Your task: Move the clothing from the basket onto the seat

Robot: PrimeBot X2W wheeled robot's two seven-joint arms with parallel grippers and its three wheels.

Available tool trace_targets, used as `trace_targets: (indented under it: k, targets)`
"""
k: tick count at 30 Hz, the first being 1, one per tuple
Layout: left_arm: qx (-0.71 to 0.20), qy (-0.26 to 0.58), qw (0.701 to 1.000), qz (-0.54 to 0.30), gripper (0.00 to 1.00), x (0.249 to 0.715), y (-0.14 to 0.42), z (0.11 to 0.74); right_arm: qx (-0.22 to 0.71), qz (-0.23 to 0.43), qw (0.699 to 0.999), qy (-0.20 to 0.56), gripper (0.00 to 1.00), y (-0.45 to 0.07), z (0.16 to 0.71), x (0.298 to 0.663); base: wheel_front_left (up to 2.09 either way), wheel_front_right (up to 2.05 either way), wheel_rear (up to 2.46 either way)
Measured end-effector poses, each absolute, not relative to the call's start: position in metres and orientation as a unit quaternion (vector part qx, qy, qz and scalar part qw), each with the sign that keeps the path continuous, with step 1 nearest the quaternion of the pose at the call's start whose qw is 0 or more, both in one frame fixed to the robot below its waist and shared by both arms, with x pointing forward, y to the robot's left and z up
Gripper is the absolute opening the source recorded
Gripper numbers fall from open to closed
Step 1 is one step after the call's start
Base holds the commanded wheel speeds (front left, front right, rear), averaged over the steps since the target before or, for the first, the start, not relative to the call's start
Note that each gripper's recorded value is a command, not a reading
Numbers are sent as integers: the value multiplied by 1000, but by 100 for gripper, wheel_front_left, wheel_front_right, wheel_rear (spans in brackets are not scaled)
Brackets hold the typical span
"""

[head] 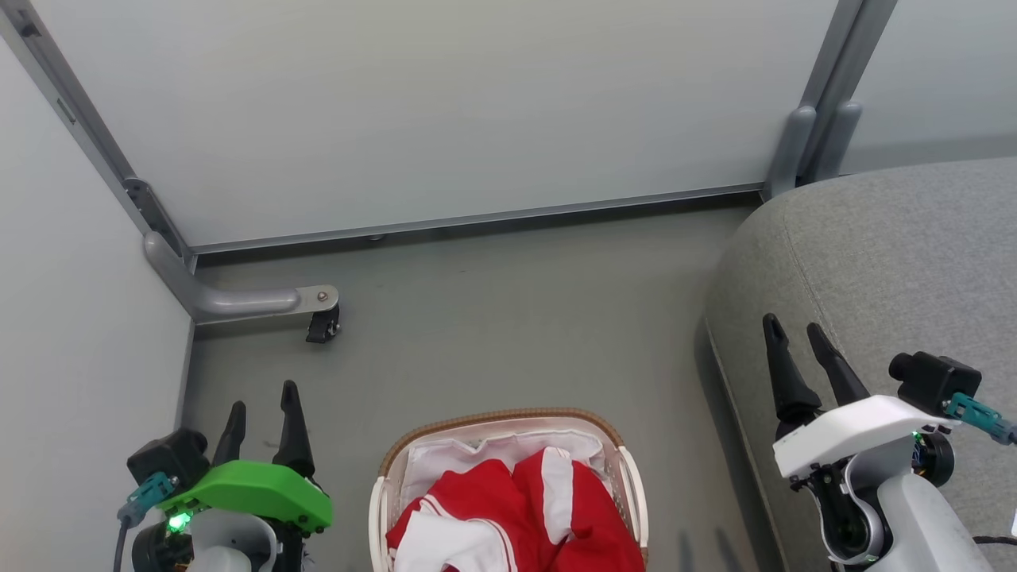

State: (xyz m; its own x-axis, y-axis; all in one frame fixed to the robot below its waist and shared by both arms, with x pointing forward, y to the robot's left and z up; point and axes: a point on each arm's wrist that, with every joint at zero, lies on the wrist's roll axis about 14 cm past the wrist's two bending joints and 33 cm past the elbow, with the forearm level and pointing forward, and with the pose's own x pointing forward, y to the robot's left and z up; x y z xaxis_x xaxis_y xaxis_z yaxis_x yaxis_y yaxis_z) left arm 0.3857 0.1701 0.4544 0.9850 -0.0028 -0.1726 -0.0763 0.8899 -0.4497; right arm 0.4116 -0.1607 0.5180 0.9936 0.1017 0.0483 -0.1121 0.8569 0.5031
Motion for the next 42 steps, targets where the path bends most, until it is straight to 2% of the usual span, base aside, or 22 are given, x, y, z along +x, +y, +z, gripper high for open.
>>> trace_targets:
  k: [23,42]
  targets:
    - [-151,62,987,16,100,383,173,459,157,59,986,-15,100,-160,511,408,0,0,0]
    - [-125,67,990,4,100,374,167,448,92,60,994,-5,100,-160,496,401,0,0,0]
